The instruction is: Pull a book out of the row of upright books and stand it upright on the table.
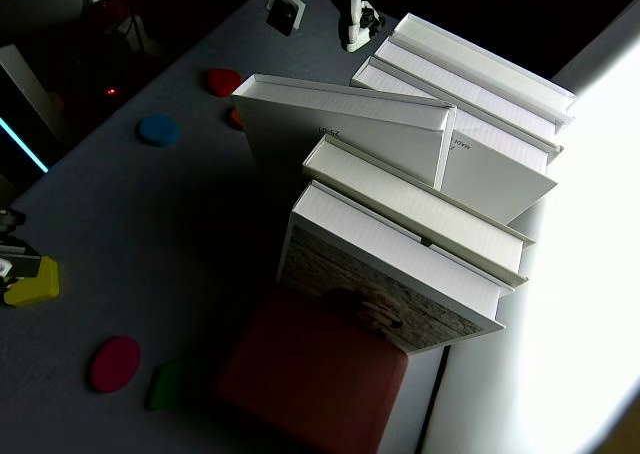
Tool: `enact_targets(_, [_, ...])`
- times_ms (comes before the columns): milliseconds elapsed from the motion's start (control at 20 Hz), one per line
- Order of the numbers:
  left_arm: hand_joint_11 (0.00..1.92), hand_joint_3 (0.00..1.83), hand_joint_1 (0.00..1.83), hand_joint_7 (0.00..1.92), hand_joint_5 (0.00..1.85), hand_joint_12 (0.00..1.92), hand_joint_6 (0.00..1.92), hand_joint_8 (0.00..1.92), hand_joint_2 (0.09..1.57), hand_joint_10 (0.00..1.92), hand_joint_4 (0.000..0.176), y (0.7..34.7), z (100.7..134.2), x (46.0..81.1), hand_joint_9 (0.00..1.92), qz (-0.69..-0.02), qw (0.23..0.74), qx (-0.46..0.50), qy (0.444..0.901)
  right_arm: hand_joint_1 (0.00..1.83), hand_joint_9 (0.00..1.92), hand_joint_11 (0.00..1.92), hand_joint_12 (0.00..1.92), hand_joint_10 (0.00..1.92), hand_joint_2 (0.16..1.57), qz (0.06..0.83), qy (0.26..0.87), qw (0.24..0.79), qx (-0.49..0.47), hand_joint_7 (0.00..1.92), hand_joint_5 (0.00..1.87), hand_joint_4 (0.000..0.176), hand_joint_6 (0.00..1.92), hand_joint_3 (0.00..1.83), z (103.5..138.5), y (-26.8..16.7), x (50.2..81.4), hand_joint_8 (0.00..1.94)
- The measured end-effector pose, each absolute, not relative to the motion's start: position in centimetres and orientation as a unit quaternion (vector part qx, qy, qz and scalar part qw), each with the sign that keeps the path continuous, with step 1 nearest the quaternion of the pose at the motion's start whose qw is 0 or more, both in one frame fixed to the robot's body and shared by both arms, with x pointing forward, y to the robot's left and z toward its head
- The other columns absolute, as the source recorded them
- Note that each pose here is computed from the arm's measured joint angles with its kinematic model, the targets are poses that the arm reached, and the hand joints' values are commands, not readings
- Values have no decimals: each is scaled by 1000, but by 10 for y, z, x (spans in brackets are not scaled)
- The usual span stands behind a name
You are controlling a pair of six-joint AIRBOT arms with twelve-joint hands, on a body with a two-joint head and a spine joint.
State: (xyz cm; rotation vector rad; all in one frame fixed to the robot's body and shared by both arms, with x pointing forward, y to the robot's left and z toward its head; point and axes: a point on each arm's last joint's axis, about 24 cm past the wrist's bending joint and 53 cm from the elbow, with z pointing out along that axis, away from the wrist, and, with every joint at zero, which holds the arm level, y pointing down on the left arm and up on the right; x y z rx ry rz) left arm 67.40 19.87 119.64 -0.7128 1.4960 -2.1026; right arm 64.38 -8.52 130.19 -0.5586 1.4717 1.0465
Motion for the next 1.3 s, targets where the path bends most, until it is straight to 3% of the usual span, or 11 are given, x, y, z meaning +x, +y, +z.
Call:
enact_targets(50, [0,0,939,314,419,1218,8,0,931,21,57,198,1196,674,424,-764,229,-259,545,217,0,0,0,0,1196,441,637,588,-234,0,349,123,14,0,1300,-87,650,0])
enact_targets(250, [0,0,942,329,428,1190,13,3,928,13,54,198,1197,674,403,-765,231,-258,544,122,0,0,0,0,1149,415,651,595,-222,0,301,165,0,0,1292,-92,669,0])
enact_targets(400, [0,0,960,327,438,1263,18,1,933,14,45,196,1197,673,403,-767,228,-255,542,3,0,72,37,0,1220,415,662,588,-211,0,297,105,1,13,1282,-92,675,0])
enact_targets(500, [0,0,951,322,432,1235,16,0,927,9,42,196,1197,673,391,-768,228,-256,542,0,0,11,8,0,1169,404,677,575,-218,0,224,163,0,0,1263,-90,674,0])
enact_targets(600, [0,3,952,291,410,1102,6,0,939,1,40,196,1197,673,330,-768,228,-256,542,0,0,0,0,0,1133,404,681,571,-216,0,216,175,2,0,1259,-92,671,0])
enact_targets(800, [0,0,963,308,438,1086,18,8,936,11,81,194,1196,673,352,-770,225,-257,539,0,0,0,0,0,1165,401,683,565,-232,0,238,176,9,0,1253,-88,660,0])
enact_targets(1000, [0,9,938,313,435,1130,16,3,967,16,82,194,1197,672,371,-772,225,-255,537,0,0,0,0,0,1159,409,679,559,-244,0,228,172,2,0,1253,-81,651,0])
enact_targets(1100, [0,4,937,320,435,1104,15,5,963,17,85,194,1197,673,378,-771,225,-256,538,0,0,0,0,0,1216,410,673,562,-250,0,188,147,0,22,1258,-79,649,0])
enact_targets(1150, [0,3,911,336,435,1123,15,8,964,18,78,194,1197,673,384,-772,225,-255,537,110,0,0,0,0,1278,408,667,567,-259,0,202,146,7,37,1265,-76,649,0])
enact_targets(1250, [0,0,909,359,453,1141,22,12,959,24,86,194,1197,672,404,-772,225,-255,538,956,0,3,3,0,1171,427,659,564,-256,0,198,114,2,0,1282,-69,652,0])
enact_targets(1300, [0,3,902,349,455,1110,23,6,966,22,101,193,1197,672,403,-772,225,-254,538,1054,0,0,497,0,1051,431,662,556,-258,0,182,111,5,0,1282,-65,653,0])
